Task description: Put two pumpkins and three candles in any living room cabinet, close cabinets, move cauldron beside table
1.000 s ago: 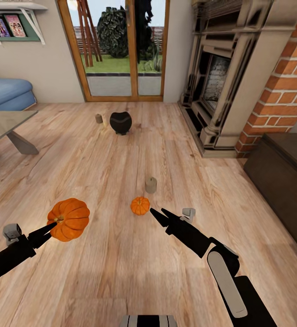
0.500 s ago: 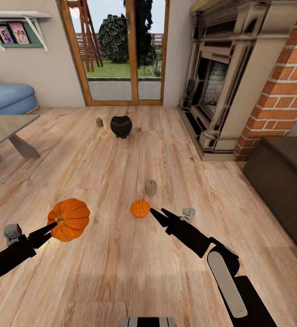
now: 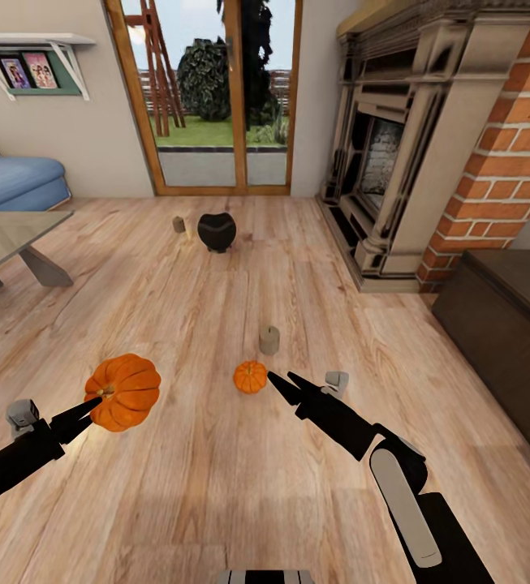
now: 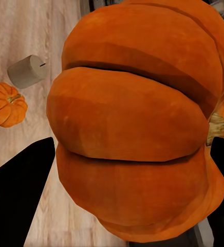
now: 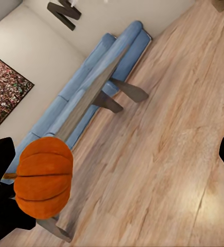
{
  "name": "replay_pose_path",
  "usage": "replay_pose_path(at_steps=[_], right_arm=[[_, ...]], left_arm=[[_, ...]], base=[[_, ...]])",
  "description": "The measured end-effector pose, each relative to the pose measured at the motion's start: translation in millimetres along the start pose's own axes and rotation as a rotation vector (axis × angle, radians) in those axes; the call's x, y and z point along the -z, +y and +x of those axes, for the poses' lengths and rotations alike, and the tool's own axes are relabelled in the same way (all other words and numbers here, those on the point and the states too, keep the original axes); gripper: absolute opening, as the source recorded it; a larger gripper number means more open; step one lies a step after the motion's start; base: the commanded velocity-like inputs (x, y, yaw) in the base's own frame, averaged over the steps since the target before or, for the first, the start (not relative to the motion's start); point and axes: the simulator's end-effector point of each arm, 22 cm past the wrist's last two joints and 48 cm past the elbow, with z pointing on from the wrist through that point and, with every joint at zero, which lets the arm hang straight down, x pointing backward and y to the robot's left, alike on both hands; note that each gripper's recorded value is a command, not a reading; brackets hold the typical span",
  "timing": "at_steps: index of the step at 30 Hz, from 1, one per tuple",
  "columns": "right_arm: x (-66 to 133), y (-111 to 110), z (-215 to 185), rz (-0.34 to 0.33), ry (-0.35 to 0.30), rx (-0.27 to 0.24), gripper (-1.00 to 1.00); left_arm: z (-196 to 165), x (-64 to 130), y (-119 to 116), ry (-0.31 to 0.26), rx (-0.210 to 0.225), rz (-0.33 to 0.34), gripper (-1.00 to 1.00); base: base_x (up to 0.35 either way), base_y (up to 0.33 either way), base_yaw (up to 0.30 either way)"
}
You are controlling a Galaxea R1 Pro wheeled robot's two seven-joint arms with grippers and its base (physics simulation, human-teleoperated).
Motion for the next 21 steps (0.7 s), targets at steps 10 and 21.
replay_pose_path(at_steps=[10,21], right_arm=[[0.6,5.5,-6.2,-0.007,-0.016,0.014,1.0],[0.6,4.0,-8.8,-0.004,-0.032,0.021,1.0]], left_arm=[[-2.1,1.2,-5.2,-0.005,-0.007,0.008,-1.0],[-2.2,1.3,-5.4,-0.006,-0.008,0.008,-1.0]], base=[[0.0,0.0,0.011],[0.0,0.0,0.001]])
